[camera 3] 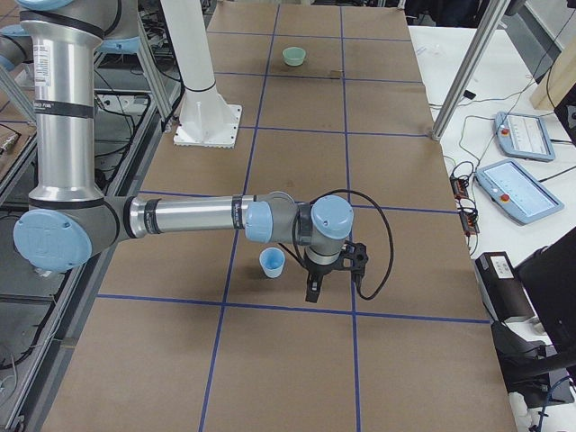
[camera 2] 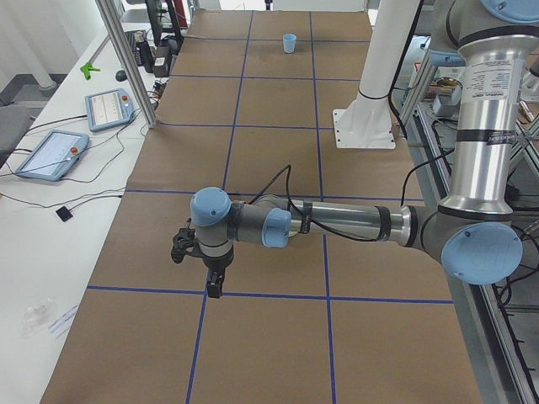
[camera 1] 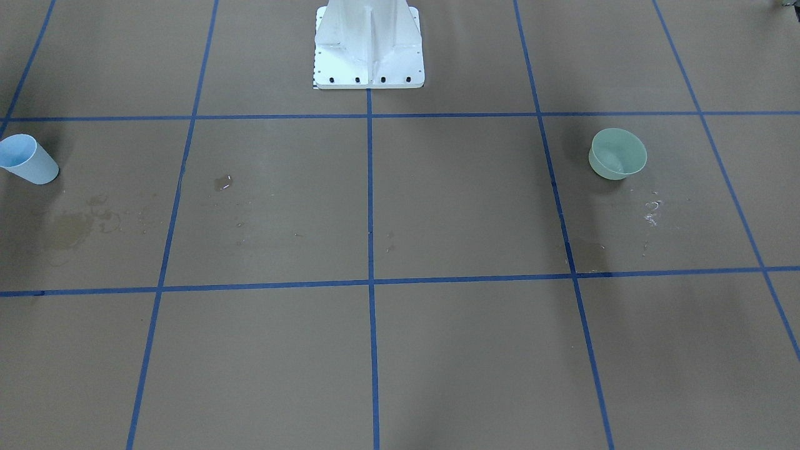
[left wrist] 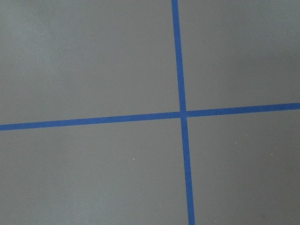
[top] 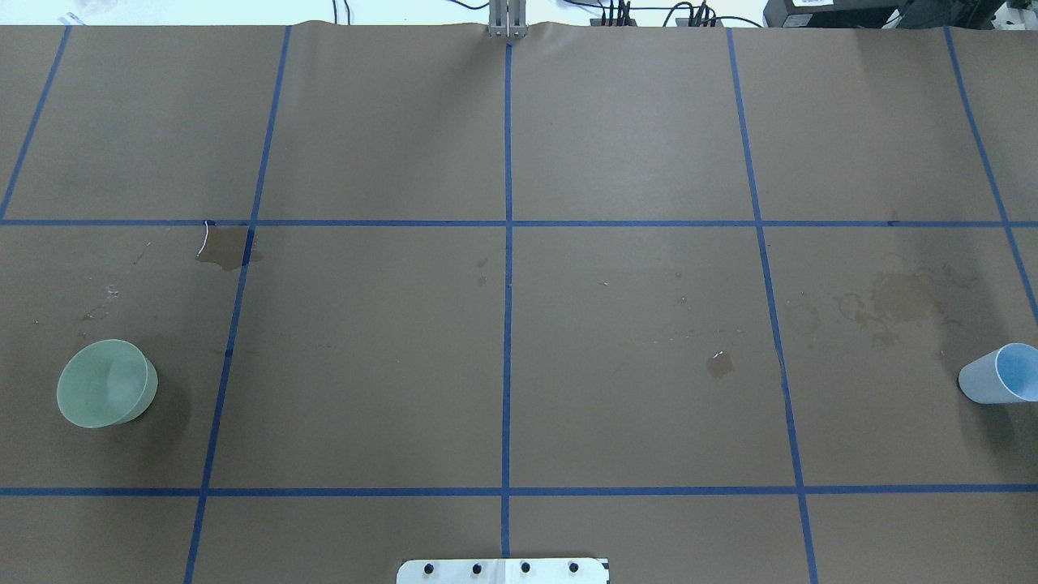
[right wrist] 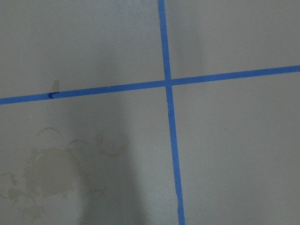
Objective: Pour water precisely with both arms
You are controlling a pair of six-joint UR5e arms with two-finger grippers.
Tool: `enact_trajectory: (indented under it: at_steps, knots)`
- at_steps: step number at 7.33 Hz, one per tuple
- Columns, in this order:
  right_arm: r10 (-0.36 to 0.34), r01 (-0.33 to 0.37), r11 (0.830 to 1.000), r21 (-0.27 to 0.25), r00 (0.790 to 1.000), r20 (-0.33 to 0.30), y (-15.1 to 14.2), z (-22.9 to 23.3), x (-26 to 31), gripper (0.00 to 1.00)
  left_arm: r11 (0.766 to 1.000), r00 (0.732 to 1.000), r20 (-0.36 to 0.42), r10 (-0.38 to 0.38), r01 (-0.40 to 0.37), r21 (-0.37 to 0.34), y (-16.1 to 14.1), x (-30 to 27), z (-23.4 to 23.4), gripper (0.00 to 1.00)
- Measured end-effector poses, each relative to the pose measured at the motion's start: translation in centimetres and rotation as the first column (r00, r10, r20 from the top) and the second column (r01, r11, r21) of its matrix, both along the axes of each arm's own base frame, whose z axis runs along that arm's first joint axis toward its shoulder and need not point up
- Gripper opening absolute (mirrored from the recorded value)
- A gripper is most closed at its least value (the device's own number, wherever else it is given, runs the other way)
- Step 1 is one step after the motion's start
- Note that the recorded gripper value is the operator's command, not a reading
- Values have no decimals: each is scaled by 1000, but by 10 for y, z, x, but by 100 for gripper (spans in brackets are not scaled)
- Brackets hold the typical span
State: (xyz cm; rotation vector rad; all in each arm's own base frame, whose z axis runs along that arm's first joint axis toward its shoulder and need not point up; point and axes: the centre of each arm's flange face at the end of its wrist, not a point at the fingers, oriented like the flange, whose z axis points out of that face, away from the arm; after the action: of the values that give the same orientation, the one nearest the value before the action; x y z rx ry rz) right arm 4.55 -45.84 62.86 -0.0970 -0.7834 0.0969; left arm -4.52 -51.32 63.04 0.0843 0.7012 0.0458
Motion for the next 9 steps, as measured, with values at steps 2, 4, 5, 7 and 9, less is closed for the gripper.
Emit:
enact_trajectory:
  at_steps: [2, 4, 5, 7, 9]
  knots:
    - [-7, 7, 1000, 2, 1000, 24, 9, 2, 0, 99, 1000, 1000, -3, 0, 0, -3, 0, 1, 0, 100]
    - [-9, 8, 1000, 8, 999, 32, 9, 0, 0, 99, 1000, 1000, -20, 0, -1, -3, -1, 4, -4, 100]
    - [-9, 9, 1000, 10, 999, 32, 9, -1, 0, 99, 1000, 999, -34, 3, -4, -4, -1, 6, -5, 100]
    - [-8, 7, 1000, 12, 999, 32, 9, -2, 0, 99, 1000, 999, -39, 8, -8, -2, -2, 8, -7, 100]
    - [-8, 7, 1000, 14, 999, 31, 9, -3, 0, 99, 1000, 999, -38, 11, -11, 0, -2, 10, -7, 100]
